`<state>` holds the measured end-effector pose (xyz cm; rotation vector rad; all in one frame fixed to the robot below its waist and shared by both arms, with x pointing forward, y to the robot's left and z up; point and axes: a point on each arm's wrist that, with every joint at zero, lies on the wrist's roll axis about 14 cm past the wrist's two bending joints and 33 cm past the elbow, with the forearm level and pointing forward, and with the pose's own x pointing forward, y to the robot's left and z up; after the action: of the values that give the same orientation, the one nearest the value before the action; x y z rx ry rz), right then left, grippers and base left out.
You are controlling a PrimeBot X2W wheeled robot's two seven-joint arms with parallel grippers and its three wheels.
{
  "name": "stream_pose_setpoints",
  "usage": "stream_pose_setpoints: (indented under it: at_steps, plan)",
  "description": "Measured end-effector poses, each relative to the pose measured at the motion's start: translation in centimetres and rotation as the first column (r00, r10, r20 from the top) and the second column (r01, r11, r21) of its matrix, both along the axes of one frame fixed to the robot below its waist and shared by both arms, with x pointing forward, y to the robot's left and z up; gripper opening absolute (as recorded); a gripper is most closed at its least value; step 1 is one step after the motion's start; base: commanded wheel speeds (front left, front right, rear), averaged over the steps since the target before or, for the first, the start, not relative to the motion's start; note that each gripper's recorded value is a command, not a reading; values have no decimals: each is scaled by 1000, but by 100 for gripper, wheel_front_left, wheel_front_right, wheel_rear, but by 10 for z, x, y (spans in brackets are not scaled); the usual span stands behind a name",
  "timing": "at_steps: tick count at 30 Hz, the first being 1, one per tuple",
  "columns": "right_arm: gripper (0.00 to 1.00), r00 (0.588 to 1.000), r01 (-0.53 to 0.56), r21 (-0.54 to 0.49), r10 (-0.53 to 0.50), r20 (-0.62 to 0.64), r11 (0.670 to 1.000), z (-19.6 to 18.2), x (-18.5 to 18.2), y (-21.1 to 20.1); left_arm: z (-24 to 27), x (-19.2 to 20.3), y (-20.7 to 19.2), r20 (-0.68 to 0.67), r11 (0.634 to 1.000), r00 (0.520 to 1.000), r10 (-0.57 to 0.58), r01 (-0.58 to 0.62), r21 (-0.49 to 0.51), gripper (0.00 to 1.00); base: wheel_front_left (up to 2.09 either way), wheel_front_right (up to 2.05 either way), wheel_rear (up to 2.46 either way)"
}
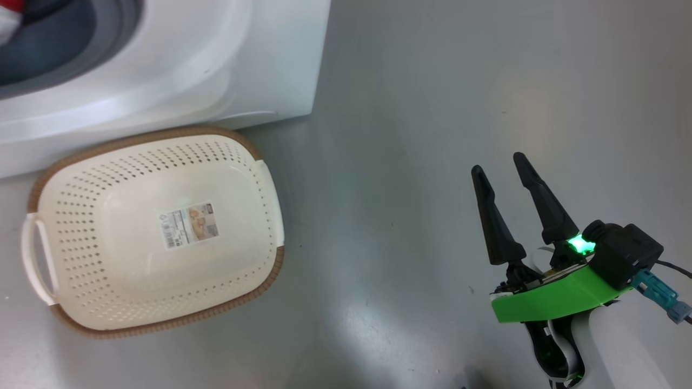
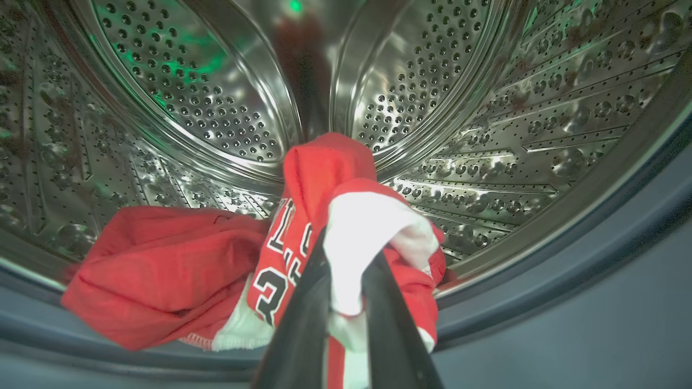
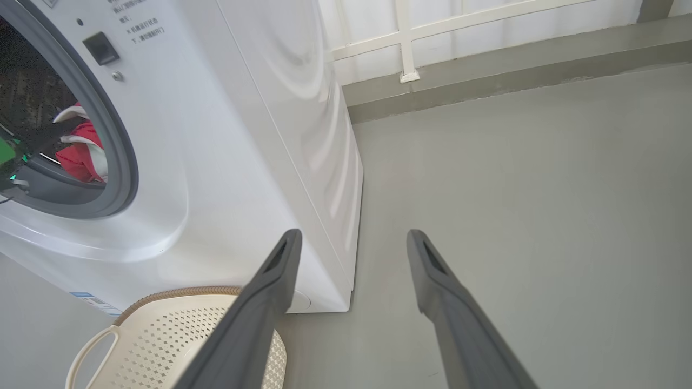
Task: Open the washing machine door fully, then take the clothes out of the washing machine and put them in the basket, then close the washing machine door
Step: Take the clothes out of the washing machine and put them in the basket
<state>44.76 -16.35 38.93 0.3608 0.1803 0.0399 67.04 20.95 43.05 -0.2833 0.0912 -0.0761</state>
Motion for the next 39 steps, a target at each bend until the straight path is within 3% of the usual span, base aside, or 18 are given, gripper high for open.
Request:
stream_pose_setpoints:
  at_steps: [21, 39]
  plan:
    - [100, 997, -38, 5, 38, 61, 999, 25, 0, 16, 65, -101, 22, 203, 992, 972, 116, -104, -71, 0, 0, 0, 0]
    - [100, 996, -54, 6, 53, 77, 999, 34, -7, 22, 97, -169, 20, 305, 992, 944, 123, -115, -44, 0, 0, 0, 0]
